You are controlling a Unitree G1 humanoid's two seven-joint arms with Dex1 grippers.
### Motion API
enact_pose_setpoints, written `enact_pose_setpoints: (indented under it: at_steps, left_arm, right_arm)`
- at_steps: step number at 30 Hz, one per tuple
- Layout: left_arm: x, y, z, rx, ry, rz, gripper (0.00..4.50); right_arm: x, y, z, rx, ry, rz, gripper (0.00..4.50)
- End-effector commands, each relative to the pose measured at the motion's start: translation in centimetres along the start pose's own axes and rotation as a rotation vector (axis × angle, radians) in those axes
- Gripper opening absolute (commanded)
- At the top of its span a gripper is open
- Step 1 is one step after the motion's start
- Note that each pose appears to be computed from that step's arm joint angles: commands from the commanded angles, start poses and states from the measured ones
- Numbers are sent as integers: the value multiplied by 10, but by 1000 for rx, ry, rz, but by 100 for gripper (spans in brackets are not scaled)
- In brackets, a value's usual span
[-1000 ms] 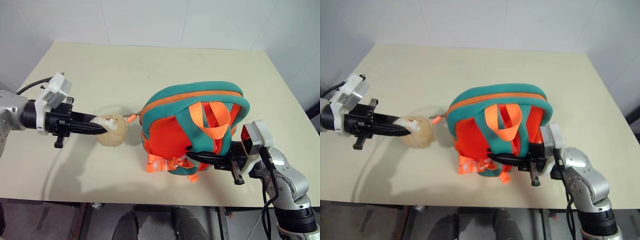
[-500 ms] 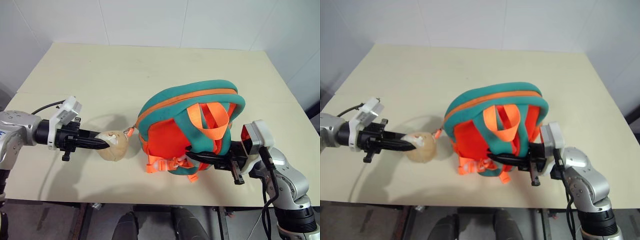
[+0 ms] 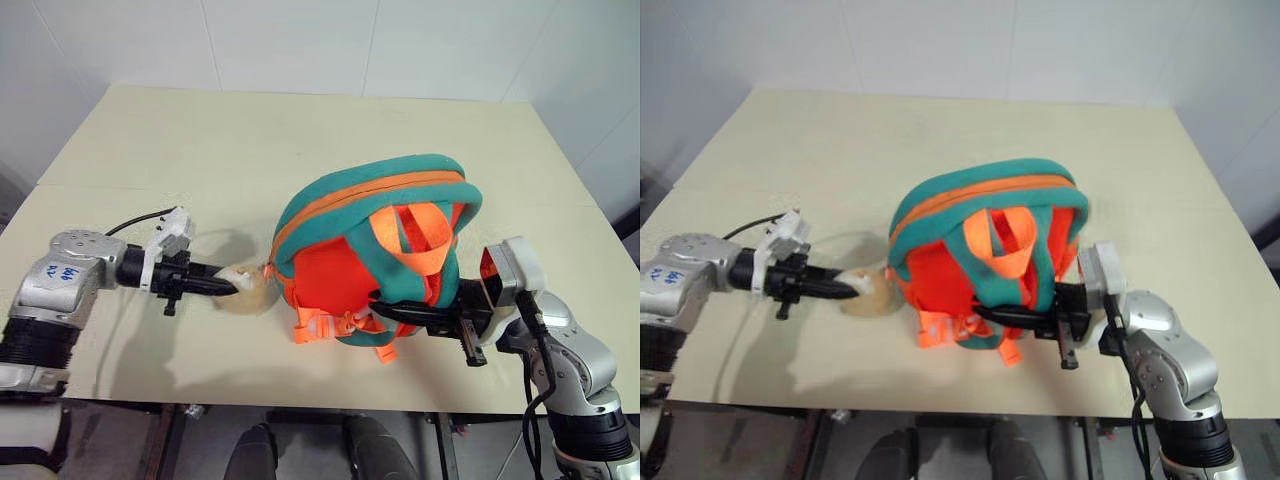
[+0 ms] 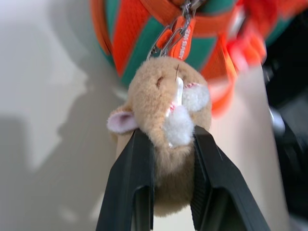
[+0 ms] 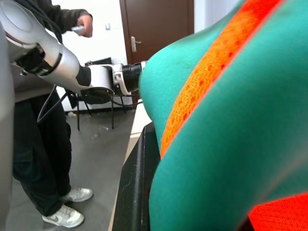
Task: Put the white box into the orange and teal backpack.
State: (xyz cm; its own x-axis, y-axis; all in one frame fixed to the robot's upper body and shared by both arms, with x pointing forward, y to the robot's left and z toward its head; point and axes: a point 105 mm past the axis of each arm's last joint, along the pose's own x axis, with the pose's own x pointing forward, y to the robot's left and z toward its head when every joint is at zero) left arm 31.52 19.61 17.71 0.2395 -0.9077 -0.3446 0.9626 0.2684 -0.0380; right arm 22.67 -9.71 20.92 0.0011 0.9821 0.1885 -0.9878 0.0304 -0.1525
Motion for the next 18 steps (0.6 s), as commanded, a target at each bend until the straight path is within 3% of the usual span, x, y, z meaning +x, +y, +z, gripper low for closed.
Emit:
enact_pose_setpoints:
  at_steps: [1, 5, 8, 9, 18]
  left_arm:
    - [-12, 8, 22, 94, -82, 82, 54]
    - [-10, 7, 25, 128, -90, 61, 54]
    - [-8, 7, 19, 152, -12, 53, 54]
    - [-9, 11, 16, 136, 11, 85, 125]
    - [-24, 11, 20, 155, -18, 119, 401]
  right_arm:
    - [1, 6, 6, -5, 21, 0, 0]
    - [2, 8, 4, 19, 29, -1, 0]
    - [2, 8, 1, 25, 48, 2, 0]
    - [2, 8, 1, 26, 55, 1, 33]
    - [-8, 6, 2, 3, 96, -16, 329]
